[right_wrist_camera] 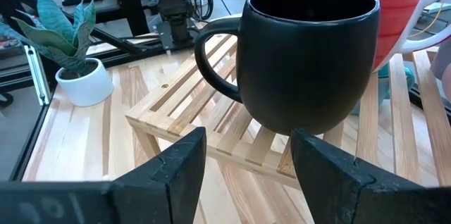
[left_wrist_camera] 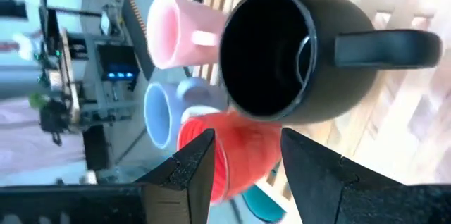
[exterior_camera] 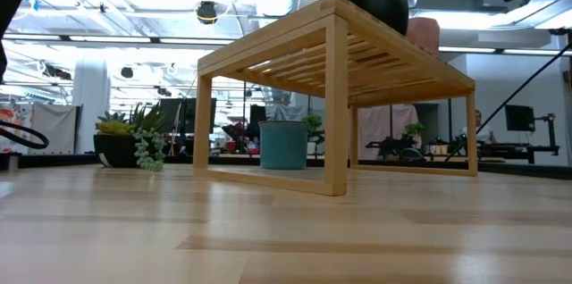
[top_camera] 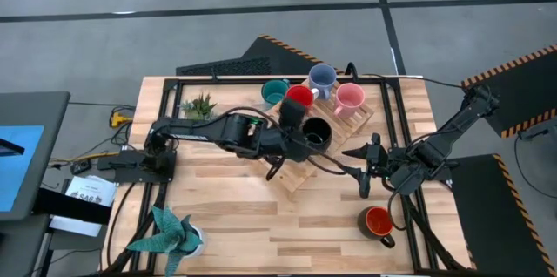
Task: Place coffee mugs
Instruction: Put the black mug on the shelf
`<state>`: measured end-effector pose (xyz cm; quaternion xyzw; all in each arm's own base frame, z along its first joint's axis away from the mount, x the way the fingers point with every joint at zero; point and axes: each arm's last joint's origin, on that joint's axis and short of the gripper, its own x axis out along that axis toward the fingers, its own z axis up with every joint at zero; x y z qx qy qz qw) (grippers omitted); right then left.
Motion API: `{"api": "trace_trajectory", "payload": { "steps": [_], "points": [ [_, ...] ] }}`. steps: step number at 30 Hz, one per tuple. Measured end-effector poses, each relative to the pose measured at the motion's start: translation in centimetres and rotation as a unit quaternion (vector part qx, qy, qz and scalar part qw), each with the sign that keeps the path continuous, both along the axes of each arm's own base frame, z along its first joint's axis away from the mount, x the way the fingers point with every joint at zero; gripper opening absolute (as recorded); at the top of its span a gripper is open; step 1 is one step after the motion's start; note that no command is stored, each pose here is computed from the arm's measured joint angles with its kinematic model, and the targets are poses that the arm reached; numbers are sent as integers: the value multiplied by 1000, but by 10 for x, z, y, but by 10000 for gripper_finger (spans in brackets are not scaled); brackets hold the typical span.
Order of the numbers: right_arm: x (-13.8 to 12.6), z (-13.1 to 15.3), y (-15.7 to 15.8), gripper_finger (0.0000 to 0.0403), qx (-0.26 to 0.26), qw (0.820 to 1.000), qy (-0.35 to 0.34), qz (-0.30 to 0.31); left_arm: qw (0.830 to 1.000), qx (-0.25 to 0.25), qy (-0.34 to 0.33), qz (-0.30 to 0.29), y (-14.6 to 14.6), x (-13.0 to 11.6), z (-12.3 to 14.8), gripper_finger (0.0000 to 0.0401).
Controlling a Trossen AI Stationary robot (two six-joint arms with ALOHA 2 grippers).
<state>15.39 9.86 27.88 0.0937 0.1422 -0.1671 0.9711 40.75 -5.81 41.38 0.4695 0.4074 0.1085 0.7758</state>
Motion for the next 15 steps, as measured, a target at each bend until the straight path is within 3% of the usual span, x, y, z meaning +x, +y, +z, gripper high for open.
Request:
{"api": "trace_trajectory", "payload": {
  "steps": [2,5,9,15],
  "points": [
    [0,0,0,234,0,1000,0,0,999,-30,-11,13,-1,-11,7,147],
    [1,0,1,234,2,1000,-2,0,992,-121,-17,24,-1,-30,15,144],
    [9,-4,6,234,-6,1000,-3,-1,967,-248,-12,46,3,-56,24,128],
    [32,-7,13,234,-29,999,-20,-4,963,-260,-27,67,-7,-81,12,75]
  ]
}}
